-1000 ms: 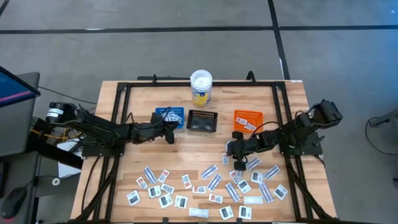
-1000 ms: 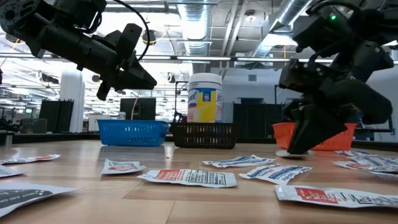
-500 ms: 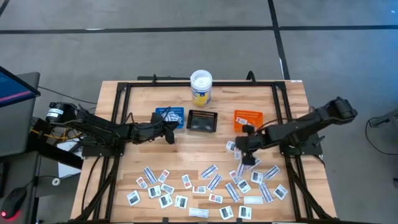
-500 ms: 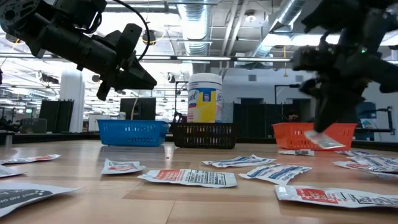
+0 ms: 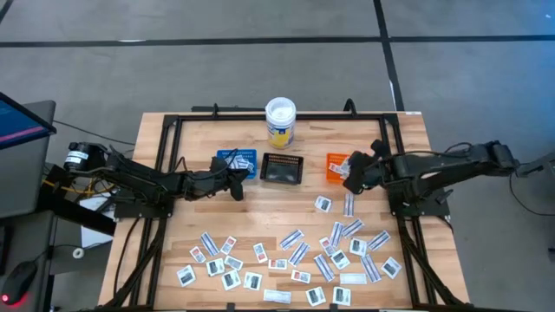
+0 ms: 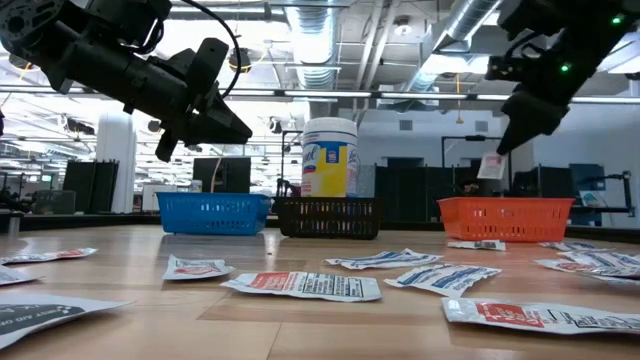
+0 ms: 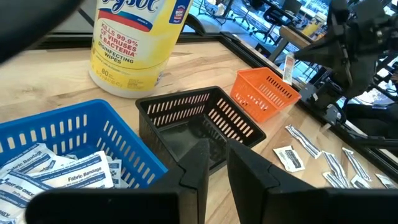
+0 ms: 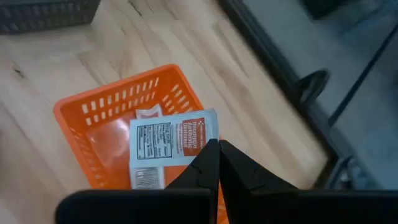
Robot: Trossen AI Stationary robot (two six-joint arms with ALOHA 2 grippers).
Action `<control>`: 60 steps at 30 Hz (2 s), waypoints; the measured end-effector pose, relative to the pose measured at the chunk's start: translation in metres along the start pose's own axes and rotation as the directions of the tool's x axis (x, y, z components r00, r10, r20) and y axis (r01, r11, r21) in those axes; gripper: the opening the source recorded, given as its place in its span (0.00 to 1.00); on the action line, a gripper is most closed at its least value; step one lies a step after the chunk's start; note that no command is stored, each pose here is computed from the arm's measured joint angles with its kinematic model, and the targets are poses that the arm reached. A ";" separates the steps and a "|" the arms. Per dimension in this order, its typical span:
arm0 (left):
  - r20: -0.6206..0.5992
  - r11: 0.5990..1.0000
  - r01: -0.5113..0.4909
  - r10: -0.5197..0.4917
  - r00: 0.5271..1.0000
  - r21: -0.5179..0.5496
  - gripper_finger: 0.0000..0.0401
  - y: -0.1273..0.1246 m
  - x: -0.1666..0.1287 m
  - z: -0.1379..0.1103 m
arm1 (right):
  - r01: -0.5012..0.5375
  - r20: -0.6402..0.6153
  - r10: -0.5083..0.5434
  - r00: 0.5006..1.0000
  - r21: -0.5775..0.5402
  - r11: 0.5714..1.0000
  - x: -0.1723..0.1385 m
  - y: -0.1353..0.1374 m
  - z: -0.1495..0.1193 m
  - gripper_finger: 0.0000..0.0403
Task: Pick & Place First Aid Supplies
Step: Put the orange ointment pack into the orange bin
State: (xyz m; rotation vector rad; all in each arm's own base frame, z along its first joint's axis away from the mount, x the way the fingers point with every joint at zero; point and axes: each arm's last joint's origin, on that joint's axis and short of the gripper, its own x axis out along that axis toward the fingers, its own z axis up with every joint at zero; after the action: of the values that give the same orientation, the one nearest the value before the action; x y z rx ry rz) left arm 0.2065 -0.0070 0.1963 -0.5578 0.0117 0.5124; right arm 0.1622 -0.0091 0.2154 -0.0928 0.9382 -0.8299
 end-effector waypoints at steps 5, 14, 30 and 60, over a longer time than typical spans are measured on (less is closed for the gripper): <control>0.000 1.000 0.000 0.000 1.000 0.000 0.14 0.000 0.000 0.000 | -0.024 -0.069 0.027 0.997 0.045 0.999 0.009 -0.005 0.002 0.05; 0.000 1.000 0.000 0.000 1.000 0.000 0.14 0.000 0.000 0.000 | -0.134 -0.088 0.137 0.987 0.040 0.990 0.018 0.010 0.007 0.20; 0.000 1.000 0.000 0.000 1.000 0.000 0.14 0.000 0.000 0.000 | -0.822 -0.286 0.772 0.568 -0.250 0.512 -0.022 0.103 -0.016 0.20; -0.010 0.999 0.017 -0.018 1.000 -0.027 0.14 -0.003 -0.002 -0.002 | -0.759 -0.388 0.675 0.628 -0.500 0.418 0.003 0.184 -0.003 0.44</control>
State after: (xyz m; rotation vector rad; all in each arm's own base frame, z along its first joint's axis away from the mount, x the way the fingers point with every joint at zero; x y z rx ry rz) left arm 0.2062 -0.0113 0.1962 -0.5865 0.0101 0.4930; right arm 0.2692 0.1175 0.1362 -0.1961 1.2140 0.3460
